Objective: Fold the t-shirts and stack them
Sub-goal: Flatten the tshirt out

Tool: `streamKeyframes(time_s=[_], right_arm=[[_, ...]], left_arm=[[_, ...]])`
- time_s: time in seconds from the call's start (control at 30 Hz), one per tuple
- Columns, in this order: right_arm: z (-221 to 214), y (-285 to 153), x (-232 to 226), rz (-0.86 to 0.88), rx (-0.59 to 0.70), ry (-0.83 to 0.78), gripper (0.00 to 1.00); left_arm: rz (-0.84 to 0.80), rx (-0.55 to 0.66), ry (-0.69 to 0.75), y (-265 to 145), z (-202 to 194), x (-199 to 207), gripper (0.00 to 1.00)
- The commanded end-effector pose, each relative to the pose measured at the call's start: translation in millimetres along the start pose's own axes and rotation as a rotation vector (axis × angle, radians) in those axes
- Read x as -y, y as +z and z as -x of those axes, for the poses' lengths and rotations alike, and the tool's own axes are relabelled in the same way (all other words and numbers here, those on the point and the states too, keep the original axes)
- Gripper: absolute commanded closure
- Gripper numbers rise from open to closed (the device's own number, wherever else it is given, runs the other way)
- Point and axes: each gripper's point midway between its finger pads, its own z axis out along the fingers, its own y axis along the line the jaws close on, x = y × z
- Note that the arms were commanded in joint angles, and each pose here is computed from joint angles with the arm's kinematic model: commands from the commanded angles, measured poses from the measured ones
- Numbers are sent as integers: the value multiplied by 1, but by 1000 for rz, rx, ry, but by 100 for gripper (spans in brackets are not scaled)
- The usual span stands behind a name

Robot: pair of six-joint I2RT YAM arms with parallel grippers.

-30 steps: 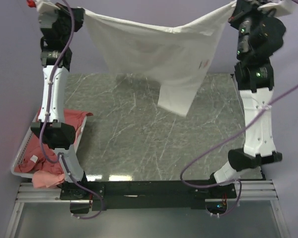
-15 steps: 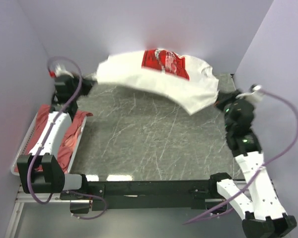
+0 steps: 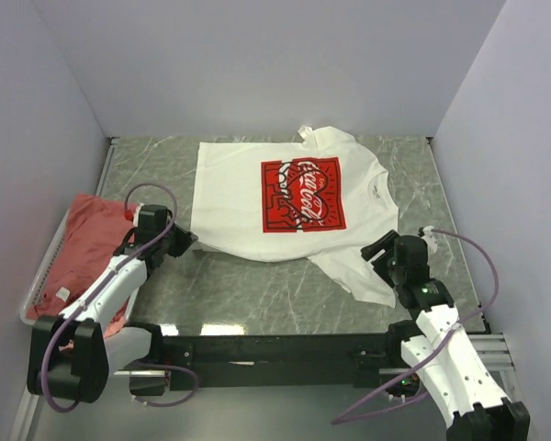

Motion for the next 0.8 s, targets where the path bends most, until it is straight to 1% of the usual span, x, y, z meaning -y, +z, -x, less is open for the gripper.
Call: streamKeyframes(time_s=[0.0,0.03,0.07,0.1,0.17,0.2,0.3,0.4,0.47,0.57,0.6,0.67,0.7,0.77], right_arm=[[46,-21,-23,19,152,27,23],[52,-22,-24,3,168,20,23],[56,-23,-21,-28,175,13,23],[68,-21,-20,-84,208,3,23],[79,-20,-15,-149,236,-4,23],[81,-15,-7,-214,244,-9,23],[75,-7,3,-284,203,-11,24],[63,1,24,-387,156,5,24],[58,2,33,-422,129,8,25],[59,6,46,-451,108,42,27],[62,8,55,-479,105,56,30],[68,13,59,-489,104,70,33],[66,17,64,-511,82,59,34],[72,25,61,-503,77,65,37]], left_arm=[[-4,106,9,-12,22,7,87],[11,103,15,-13,23,6,88],[13,110,29,-14,28,13,89],[22,107,36,-13,29,15,93],[41,86,47,-11,28,15,94],[38,79,49,-11,26,16,95],[49,69,60,-8,24,12,94],[52,50,64,-6,21,11,93],[54,43,70,-4,21,13,93],[45,34,75,-2,19,15,93],[34,32,75,-1,19,16,93],[25,11,73,2,14,15,93],[16,5,73,3,12,16,93],[15,-17,78,5,7,14,94]])
